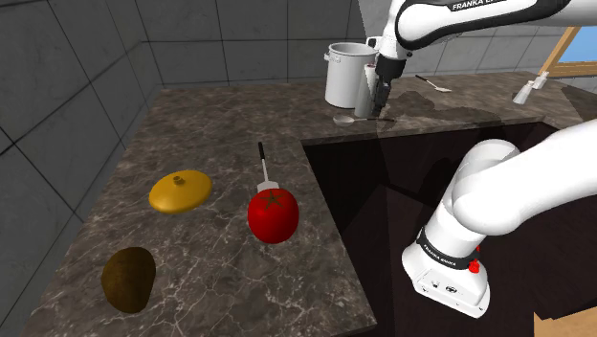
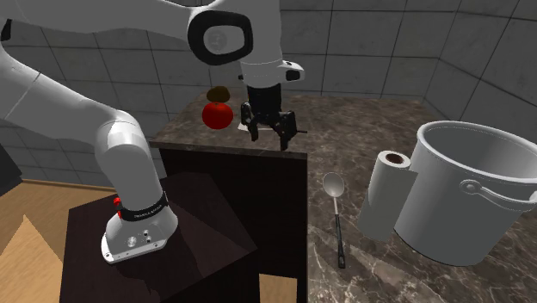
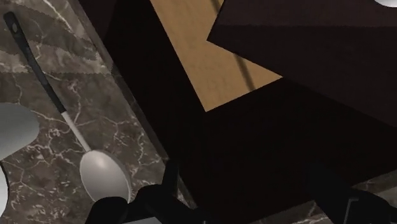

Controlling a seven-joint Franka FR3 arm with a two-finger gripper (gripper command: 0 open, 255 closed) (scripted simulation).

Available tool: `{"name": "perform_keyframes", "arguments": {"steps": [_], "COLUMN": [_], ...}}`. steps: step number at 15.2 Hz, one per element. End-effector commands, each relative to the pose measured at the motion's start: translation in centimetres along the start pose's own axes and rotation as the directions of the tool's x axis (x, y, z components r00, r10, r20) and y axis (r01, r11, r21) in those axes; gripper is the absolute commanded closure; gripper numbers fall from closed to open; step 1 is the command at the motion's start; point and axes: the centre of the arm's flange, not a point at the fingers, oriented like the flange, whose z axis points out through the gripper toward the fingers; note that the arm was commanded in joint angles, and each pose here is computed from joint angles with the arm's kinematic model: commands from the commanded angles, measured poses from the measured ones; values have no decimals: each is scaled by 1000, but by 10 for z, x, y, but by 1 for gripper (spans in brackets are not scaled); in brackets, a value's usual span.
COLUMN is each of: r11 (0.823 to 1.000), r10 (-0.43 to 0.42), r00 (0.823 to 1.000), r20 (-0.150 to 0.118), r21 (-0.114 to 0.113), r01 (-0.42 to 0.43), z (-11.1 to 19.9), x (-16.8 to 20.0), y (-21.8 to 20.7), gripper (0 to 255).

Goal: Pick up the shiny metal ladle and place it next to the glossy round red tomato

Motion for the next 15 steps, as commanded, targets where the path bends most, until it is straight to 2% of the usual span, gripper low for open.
{"name": "perform_keyframes", "arguments": {"steps": [1,4,8,11,15], "r11": [998,988,964,936,888], "r10": [-64,-152,-267,-351,-458], "r00": [998,988,964,937,889], "r20": [-1,-1,-1,0,2], "r21": [-6,-13,-22,-29,-38], "r01": [64,152,267,350,458], "z": [14,35,62,82,108], "x": [-4,-7,-6,-3,7], "y": [23,55,99,132,176], "gripper": [0,0,0,0,0]}}
